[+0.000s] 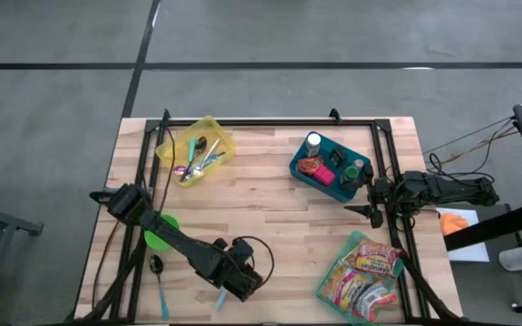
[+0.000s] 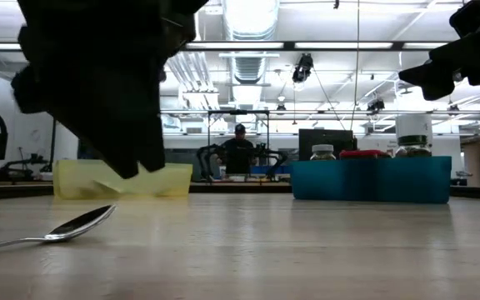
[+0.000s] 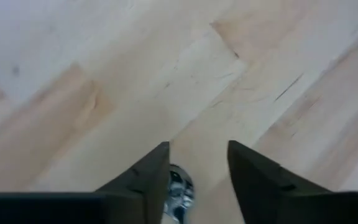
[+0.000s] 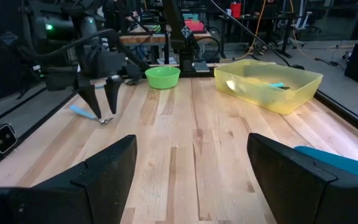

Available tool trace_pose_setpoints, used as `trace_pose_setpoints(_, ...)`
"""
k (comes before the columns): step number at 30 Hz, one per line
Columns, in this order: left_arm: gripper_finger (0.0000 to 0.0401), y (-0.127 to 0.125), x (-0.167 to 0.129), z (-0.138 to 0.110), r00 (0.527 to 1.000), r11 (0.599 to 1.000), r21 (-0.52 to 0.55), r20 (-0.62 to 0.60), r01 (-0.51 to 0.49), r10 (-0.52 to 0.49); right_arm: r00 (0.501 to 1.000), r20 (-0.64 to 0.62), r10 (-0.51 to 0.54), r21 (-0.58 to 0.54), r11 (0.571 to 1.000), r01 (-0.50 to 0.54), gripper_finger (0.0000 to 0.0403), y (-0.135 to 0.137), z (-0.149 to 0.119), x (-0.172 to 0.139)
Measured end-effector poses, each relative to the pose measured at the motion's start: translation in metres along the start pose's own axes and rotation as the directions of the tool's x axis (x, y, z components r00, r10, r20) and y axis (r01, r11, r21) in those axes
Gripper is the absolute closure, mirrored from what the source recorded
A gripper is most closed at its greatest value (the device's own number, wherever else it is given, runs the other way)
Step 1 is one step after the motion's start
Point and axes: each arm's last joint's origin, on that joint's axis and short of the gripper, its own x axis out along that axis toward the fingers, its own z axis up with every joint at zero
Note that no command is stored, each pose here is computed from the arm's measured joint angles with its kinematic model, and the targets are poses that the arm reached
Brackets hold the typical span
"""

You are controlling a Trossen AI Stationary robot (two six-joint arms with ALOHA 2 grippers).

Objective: Pick & Place Food Item
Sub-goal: Put the blue spoon into the yellow bin

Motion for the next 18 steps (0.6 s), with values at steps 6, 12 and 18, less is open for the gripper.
trace_pose_setpoints(6, 0.0166, -0.004, 0.002, -0.012, 0.998, 0.989, -0.146, -0.06, -0.022, 0.013, 1.0, 0.0, 0.0, -0.001, 1.0, 0.0, 0.01, 0.0, 0.0, 0.0)
trace_pose_setpoints(12, 0.0161, -0.007, 0.01, -0.016, 0.981, 0.973, -0.168, -0.145, -0.156, 0.132, 1.0, 0.0, 0.0, -0.002, 1.0, 0.0, 0.01, 0.0, 0.0, 0.0)
trace_pose_setpoints(18, 0.0175, -0.019, -0.002, -0.008, 0.972, 0.964, -0.17, -0.147, -0.205, 0.181, 1.0, 0.0, 0.0, -0.002, 1.0, 0.0, 0.01, 0.0, 0.0, 0.0)
